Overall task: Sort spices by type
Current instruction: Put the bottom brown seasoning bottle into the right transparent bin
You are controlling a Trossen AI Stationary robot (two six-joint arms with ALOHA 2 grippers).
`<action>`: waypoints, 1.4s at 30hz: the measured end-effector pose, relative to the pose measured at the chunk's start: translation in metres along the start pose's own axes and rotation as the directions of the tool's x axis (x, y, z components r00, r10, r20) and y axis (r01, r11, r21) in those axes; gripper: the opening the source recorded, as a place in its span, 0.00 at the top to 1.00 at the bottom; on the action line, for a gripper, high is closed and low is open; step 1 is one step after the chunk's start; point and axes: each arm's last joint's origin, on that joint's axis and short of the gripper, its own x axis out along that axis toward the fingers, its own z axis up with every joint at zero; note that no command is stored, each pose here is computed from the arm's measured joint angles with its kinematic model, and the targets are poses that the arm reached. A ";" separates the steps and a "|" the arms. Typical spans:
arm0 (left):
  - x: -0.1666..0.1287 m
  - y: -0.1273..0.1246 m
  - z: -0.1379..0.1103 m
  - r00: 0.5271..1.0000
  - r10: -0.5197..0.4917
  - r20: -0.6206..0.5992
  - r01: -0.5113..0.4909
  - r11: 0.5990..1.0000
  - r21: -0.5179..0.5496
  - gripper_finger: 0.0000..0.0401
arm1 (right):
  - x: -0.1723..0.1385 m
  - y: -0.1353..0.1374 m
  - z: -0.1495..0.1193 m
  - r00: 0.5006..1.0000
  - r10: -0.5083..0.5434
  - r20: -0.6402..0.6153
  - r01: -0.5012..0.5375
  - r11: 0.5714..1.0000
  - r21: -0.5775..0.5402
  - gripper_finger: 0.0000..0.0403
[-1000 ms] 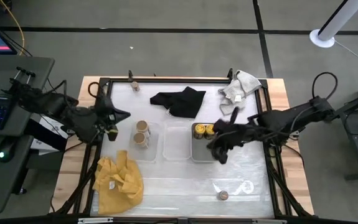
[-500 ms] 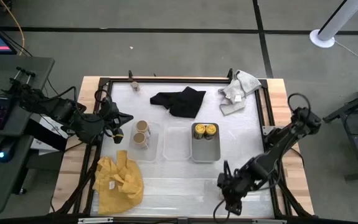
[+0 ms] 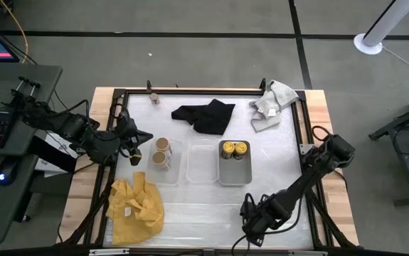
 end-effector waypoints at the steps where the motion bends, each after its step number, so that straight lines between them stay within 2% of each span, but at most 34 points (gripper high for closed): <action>1: 0.000 0.000 0.000 1.000 -0.001 -0.002 0.001 1.000 -0.001 1.00 | 0.004 0.000 0.000 1.000 -0.015 -0.004 0.015 1.000 0.000 0.33; 12: 0.000 0.000 0.000 1.000 -0.002 -0.002 0.002 1.000 -0.020 1.00 | 0.036 -0.001 0.004 0.995 -0.100 -0.014 0.100 0.995 0.000 0.34; 15: 0.000 0.000 0.000 1.000 -0.003 -0.001 0.003 1.000 -0.029 1.00 | 0.037 -0.001 0.005 0.994 -0.110 -0.004 0.110 0.994 0.003 0.40; 17: 0.000 0.000 0.000 1.000 -0.005 0.001 0.005 0.999 -0.031 1.00 | 0.035 -0.002 0.004 0.994 -0.114 -0.002 0.114 0.994 -0.001 0.48; 18: 0.000 0.000 0.000 1.000 -0.005 0.002 0.005 0.999 -0.033 1.00 | 0.032 -0.003 0.004 0.993 -0.116 -0.003 0.116 0.993 -0.009 0.53; 21: 0.000 0.000 0.000 1.000 -0.005 0.002 0.005 0.999 -0.045 1.00 | 0.013 -0.002 0.002 0.991 -0.133 -0.005 0.133 0.988 -0.075 0.54; 25: 0.000 0.000 0.000 1.000 -0.005 0.002 0.005 0.999 -0.048 1.00 | -0.039 -0.002 0.008 0.988 -0.144 0.048 0.151 0.967 -0.208 0.54; 28: 0.000 0.000 0.000 1.000 -0.004 0.003 0.004 0.999 -0.048 1.00 | -0.086 -0.002 0.029 0.971 -0.114 0.208 0.174 0.939 -0.296 0.54; 31: 0.000 0.000 0.001 1.000 0.000 0.006 0.000 0.999 -0.048 1.00 | -0.121 -0.007 0.065 0.920 -0.089 0.381 0.228 0.913 -0.339 0.54; 33: 0.000 0.000 0.001 1.000 0.000 0.006 0.000 0.999 -0.048 1.00 | -0.133 -0.014 0.096 0.883 -0.074 0.463 0.258 0.901 -0.349 0.54; 38: 0.000 0.000 0.001 1.000 0.000 0.007 0.000 0.999 -0.048 1.00 | -0.135 -0.044 0.168 0.821 -0.082 0.565 0.320 0.885 -0.337 0.54; 42: 0.000 0.000 0.001 1.000 0.001 0.007 -0.001 0.999 -0.048 1.00 | -0.121 -0.070 0.203 0.847 -0.093 0.523 0.301 0.895 -0.329 0.54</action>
